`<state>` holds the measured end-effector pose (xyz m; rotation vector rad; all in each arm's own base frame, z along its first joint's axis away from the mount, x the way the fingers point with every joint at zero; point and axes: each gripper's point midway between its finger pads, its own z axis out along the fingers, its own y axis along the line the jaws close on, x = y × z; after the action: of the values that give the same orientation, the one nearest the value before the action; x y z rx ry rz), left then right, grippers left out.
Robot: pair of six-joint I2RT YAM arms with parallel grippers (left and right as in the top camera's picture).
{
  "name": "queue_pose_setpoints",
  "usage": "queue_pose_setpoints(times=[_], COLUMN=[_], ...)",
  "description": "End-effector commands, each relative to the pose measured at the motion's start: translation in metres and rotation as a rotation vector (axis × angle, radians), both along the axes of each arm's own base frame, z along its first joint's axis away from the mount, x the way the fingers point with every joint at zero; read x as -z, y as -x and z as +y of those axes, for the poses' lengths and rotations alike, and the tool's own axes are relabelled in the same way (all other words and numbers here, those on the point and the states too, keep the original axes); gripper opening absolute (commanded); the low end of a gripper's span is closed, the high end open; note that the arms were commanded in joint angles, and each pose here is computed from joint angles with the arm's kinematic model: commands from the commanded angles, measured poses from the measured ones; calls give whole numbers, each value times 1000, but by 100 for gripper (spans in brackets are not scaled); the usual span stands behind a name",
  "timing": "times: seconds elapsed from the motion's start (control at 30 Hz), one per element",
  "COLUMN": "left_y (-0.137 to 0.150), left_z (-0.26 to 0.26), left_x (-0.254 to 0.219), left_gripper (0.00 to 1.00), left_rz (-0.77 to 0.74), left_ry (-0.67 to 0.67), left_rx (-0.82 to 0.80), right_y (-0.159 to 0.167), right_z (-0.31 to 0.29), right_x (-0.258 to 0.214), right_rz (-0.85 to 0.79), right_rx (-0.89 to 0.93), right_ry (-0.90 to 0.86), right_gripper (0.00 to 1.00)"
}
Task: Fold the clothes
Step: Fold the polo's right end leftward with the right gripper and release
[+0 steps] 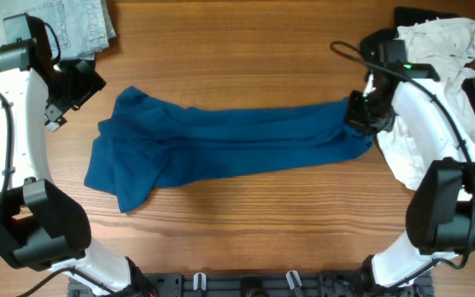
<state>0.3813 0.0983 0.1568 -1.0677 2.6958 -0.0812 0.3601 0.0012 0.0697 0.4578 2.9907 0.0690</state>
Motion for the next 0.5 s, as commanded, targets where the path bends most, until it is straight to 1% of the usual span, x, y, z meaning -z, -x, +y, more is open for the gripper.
queue_pose_setpoints(times=[0.0,0.2,0.47], left_y=[-3,-3,-3], left_z=[-1,-1,-1], left_x=[-9,-9,-9], left_gripper=[100,100,100], left_rz=[-27,-26,-26], left_ry=[1,1,1], left_rx=[4,5,5], right_y=[-6,-1,3], right_z=[29,84,115], right_x=[-7,-5,15], right_rz=[-34,-46,-12], right_rx=[-67,-129,-115], right_ry=[36,15,3], right_gripper=[4,4,5])
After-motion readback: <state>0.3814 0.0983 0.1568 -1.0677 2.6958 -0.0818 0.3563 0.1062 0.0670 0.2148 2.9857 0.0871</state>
